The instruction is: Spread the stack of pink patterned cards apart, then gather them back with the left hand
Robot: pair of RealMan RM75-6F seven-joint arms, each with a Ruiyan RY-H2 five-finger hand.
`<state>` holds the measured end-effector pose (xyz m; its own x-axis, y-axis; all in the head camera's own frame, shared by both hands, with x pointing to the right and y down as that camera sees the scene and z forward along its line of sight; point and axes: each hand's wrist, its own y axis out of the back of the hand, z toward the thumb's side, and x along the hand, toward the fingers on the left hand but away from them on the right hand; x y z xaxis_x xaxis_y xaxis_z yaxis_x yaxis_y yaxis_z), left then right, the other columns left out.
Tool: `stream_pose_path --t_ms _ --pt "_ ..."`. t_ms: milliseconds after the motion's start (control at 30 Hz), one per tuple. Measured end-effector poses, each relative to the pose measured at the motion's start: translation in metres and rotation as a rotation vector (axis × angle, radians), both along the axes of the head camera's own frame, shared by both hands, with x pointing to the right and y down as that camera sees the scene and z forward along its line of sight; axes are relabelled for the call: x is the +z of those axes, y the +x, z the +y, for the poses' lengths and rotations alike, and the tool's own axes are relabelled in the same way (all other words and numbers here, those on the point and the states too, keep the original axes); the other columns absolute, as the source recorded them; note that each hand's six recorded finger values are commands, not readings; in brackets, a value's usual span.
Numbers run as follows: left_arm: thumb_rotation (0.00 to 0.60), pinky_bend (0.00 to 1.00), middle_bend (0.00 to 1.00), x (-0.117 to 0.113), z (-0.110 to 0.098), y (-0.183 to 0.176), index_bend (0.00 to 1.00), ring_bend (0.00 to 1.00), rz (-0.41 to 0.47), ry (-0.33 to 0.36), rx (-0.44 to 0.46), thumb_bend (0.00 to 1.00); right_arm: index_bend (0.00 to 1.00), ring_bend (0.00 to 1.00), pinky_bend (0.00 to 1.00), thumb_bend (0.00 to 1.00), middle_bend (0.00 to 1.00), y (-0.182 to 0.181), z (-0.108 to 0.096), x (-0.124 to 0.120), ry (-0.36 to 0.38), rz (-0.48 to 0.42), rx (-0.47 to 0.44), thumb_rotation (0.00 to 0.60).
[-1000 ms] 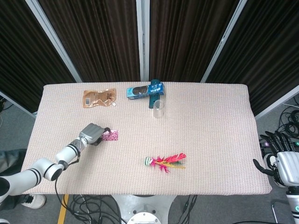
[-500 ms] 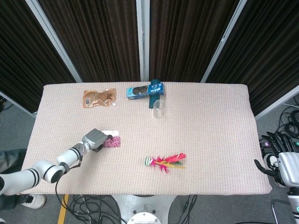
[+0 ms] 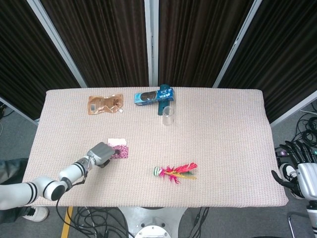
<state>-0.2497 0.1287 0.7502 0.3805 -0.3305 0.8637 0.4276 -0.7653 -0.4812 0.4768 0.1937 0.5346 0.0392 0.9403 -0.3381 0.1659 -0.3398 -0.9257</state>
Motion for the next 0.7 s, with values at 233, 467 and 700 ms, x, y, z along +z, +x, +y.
stream_pose_path --t_ms 233,467,700 --pt "0.600 0.98 0.90 -0.002 -0.014 -0.001 0.26 0.95 0.008 0.076 -0.054 0.61 0.16 0.01 0.00 0.19 0.10 0.001 0.001 -0.001 0.001 0.001 0.003 0.454" --pt "0.600 0.98 0.90 0.017 -0.016 -0.007 0.26 0.95 -0.024 0.069 -0.088 0.61 0.16 0.01 0.00 0.19 0.11 0.003 0.002 -0.001 -0.003 0.005 0.010 0.452" --pt "0.600 0.98 0.90 0.022 -0.006 -0.006 0.26 0.95 -0.036 0.041 -0.067 0.61 0.16 0.01 0.00 0.19 0.10 0.003 0.002 0.001 -0.009 0.004 0.012 0.452"
